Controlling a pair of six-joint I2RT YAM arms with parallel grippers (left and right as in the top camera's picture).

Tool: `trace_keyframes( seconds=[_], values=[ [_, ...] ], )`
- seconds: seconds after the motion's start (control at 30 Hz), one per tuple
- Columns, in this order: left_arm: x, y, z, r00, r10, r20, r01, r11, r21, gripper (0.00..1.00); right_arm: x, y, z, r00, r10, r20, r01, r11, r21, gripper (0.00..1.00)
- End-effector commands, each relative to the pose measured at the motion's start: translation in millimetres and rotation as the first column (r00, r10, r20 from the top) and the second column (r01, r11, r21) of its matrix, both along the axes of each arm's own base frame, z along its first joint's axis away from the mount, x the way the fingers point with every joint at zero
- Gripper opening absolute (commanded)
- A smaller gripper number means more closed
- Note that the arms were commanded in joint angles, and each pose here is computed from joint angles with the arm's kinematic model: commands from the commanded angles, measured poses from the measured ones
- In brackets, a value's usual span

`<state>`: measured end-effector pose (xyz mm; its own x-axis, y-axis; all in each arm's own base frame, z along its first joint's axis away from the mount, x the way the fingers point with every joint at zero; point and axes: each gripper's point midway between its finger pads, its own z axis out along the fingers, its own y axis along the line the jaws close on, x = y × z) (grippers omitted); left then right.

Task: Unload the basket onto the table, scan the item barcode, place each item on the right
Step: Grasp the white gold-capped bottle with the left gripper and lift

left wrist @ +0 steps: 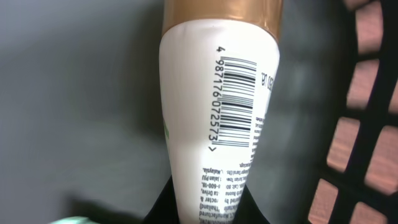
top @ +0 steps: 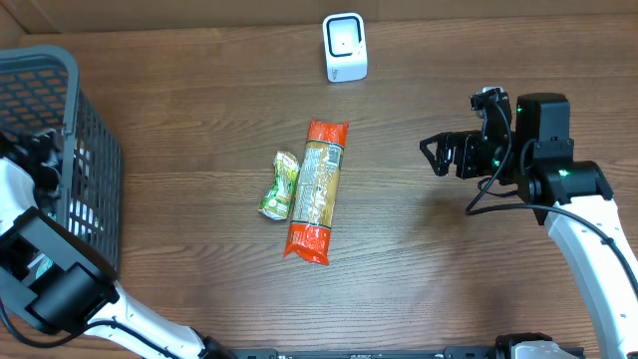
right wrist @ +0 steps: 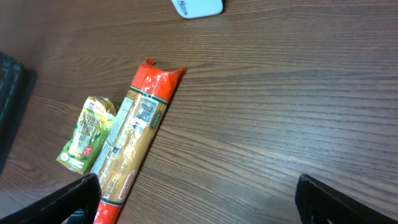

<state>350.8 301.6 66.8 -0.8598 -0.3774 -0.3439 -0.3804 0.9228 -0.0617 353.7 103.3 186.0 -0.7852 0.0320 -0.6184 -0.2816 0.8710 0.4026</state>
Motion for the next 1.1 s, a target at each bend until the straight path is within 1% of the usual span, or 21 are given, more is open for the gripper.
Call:
trace_keyframes(
  seconds=[0.0,0.13,0.23,0.3,0.4,0.6,0.7,0.77,0.9,1.07],
  values=[
    [13,34,129,0.97,0.138,0.199,-0.177,0.965,0.195,0.04,5,3,11,0.999,0.009,0.032,-0.01,1.0,0.006,1.0],
    [7,21,204,0.929,0.17,0.327,-0.249,0.944,0.217,0.04,5,3,11,0.999,0.01,0.032,-0.01,1.0,0.006,1.0],
    [-2,1,251,0.882,0.2,0.427,-0.308,0.93,0.2,0.04,5,3,11,0.999,0.01,0.032,-0.01,1.0,0.006,1.0],
    [-8,-14,273,0.861,0.199,0.469,-0.321,0.927,0.196,0.04,5,3,11,0.999,0.01,0.032,-0.01,1.0,0.006,1.0],
    [-15,-42,306,0.84,0.151,0.521,-0.302,0.928,0.217,0.04,5,3,11,0.999,0.01,0.031,-0.01,1.0,0.006,1.0],
    [-27,-87,362,0.792,0.056,0.608,-0.307,0.897,0.317,0.04,4,3,11,1.0,0.01,0.028,-0.01,1.0,0.006,1.0],
    [-23,-117,370,0.78,0.006,0.626,-0.253,0.917,0.307,0.04,4,3,11,1.0,0.009,0.029,-0.01,1.0,0.006,1.0],
    [-17,-140,364,0.789,-0.016,0.615,-0.199,0.939,0.281,0.04,4,3,11,0.999,0.009,0.031,-0.01,1.0,0.006,1.0],
    [-3,-188,339,0.832,-0.059,0.551,-0.073,0.974,0.215,0.04,4,3,11,0.999,0.01,0.031,-0.01,1.0,0.006,1.0],
    [14,-240,296,0.89,-0.096,0.446,0.045,0.991,0.123,0.04,4,3,11,1.0,0.009,0.03,-0.01,1.0,0.006,1.0]
  ],
)
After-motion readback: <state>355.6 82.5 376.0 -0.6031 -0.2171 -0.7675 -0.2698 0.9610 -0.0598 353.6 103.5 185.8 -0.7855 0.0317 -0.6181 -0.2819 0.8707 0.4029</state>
